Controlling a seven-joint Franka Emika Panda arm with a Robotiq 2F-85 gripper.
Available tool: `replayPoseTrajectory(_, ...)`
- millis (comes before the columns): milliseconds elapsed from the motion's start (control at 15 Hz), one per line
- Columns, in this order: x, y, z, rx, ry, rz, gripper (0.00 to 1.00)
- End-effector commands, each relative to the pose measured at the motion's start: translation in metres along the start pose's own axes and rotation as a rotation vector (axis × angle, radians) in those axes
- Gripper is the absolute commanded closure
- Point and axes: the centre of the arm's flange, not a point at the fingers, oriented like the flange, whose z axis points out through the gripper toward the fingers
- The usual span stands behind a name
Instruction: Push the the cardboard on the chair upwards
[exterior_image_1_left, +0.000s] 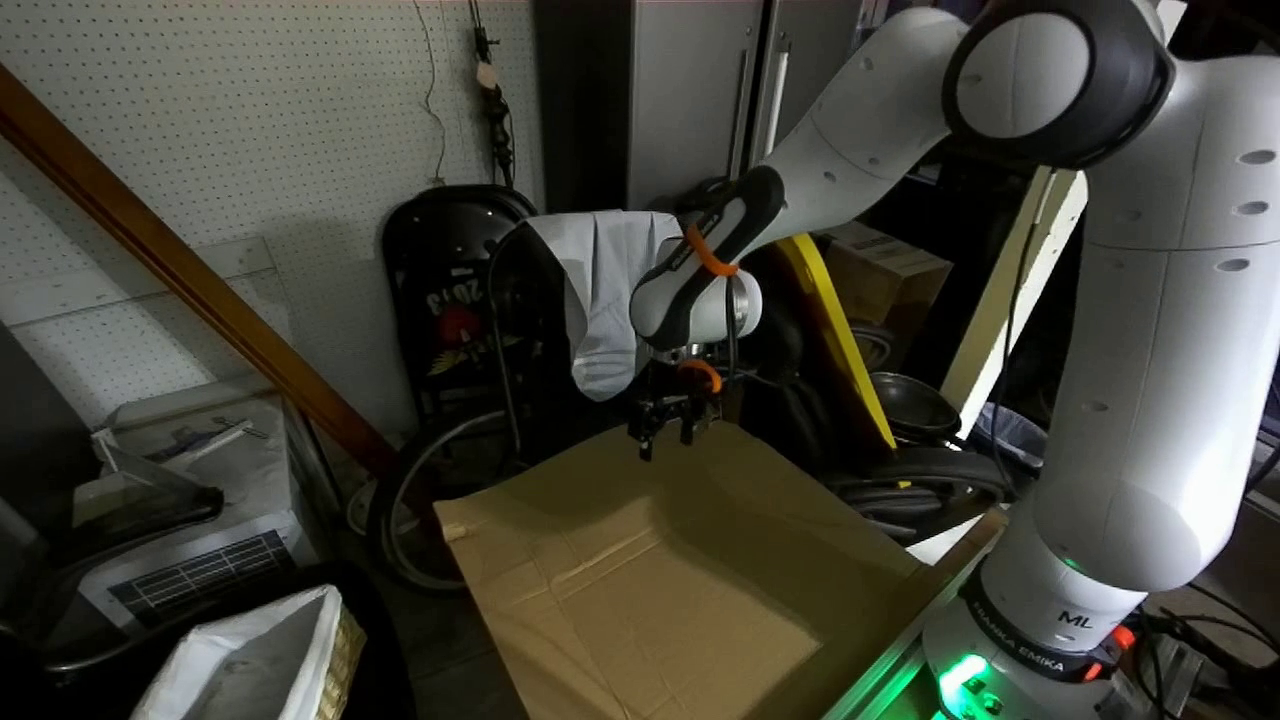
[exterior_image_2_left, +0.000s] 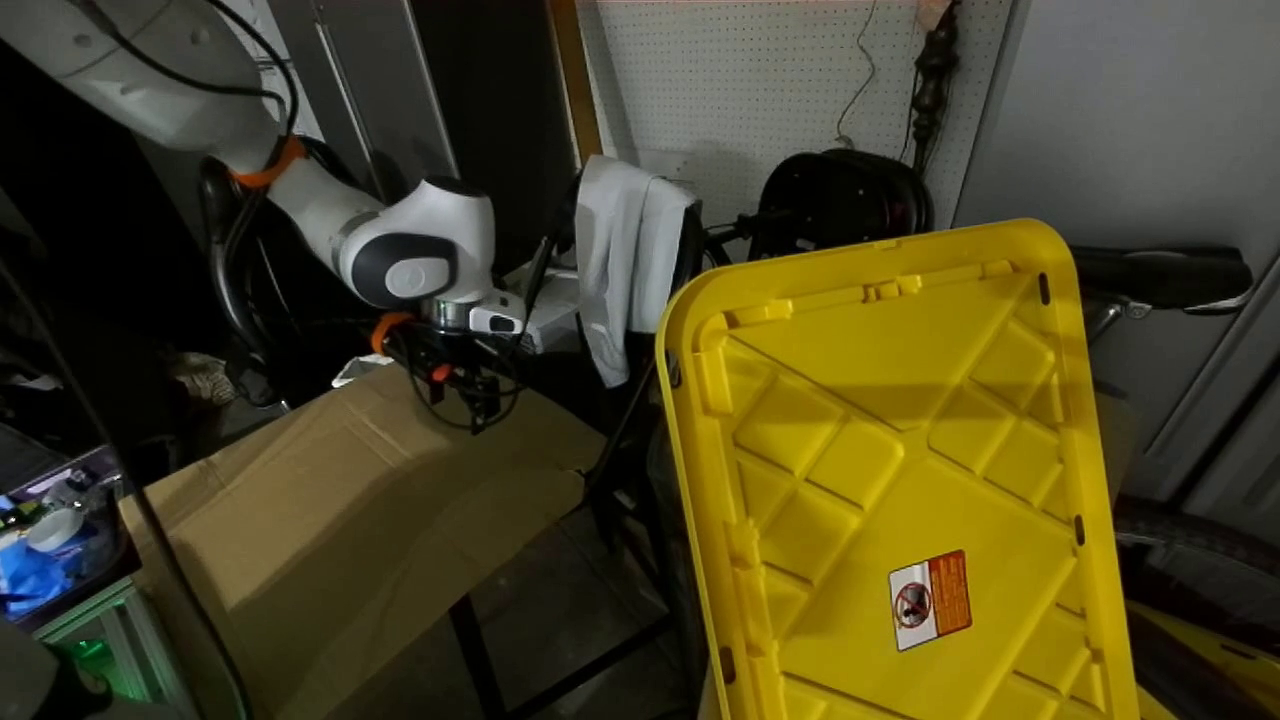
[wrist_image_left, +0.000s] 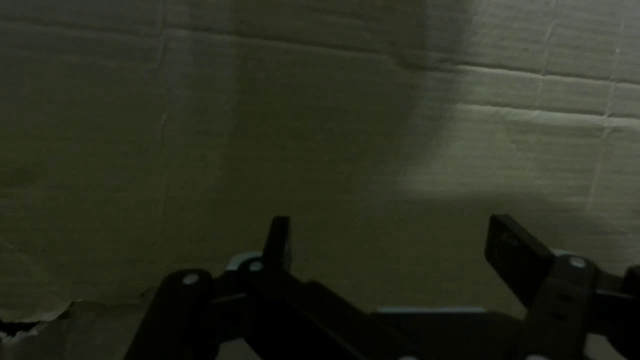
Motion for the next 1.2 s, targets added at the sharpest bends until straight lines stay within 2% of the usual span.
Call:
replayPoseTrajectory(0, 0.032, -0.004, 0.031, 0.023, -0.027, 0.148, 0.0)
replayPoseTrajectory(267, 0.049, -0.001, 0.059, -0.008, -0.018, 0.26, 0.0)
replayPoseTrajectory(533, 0.061, -0.004, 0.078, -0.043, 0.023, 0.306, 0.0)
replayPoseTrajectory(800, 0.067, -0.009, 0.087, -0.132, 0.045, 0.312, 0.0)
replayPoseTrajectory(1133, 0.081, -0.017, 0.079, -0.257, 0.102, 0.304, 0.0)
